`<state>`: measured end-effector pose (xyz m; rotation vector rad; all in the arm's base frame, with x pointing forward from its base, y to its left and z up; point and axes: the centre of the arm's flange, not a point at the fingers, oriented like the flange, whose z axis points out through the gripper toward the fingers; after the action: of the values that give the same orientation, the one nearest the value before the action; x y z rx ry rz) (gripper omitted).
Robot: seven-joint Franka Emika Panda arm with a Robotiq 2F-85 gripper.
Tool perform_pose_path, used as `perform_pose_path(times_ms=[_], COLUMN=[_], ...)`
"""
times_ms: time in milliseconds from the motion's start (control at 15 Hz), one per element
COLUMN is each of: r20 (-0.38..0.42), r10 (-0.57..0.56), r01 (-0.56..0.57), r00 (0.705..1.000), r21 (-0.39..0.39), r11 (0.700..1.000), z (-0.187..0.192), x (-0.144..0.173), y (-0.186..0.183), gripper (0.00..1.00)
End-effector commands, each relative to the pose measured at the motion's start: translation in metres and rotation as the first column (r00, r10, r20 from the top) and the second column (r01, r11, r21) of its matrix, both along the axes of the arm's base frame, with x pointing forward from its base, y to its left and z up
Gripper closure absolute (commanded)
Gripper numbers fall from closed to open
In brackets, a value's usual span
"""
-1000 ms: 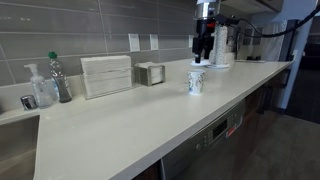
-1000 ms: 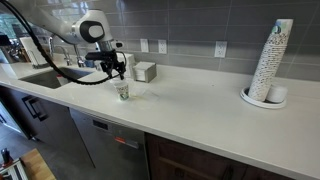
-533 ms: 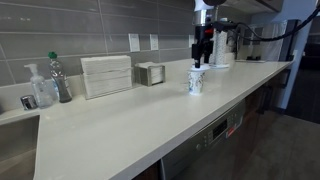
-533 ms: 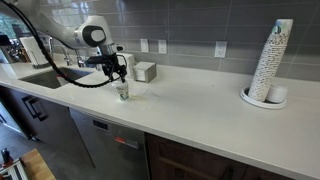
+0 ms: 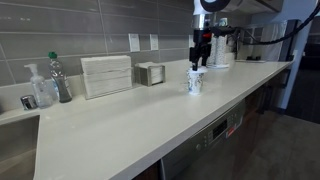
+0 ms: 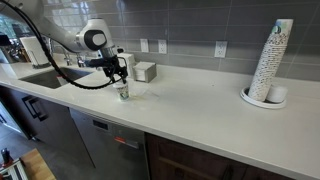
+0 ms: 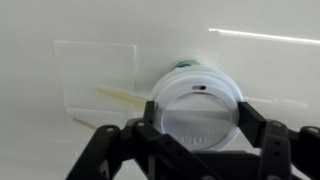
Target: Pick up the paper cup lid from the kitchen counter and place it on the paper cup
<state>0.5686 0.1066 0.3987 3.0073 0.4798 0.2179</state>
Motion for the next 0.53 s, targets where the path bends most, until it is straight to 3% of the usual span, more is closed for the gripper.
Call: perform_pose_path(times_ms=[0,467], r20=[0.025,0.037], r10=[0.004,0.001], r01=[-0.004,-0.002], r00=[1.000,0.999], r21=[0.020,0.027], r11=[1.000,1.000], z=[-0.0028,-0.0001], x=[-0.0041,-0.0019], y=[0.0011,-0.0010], gripper=[0.44,0.44])
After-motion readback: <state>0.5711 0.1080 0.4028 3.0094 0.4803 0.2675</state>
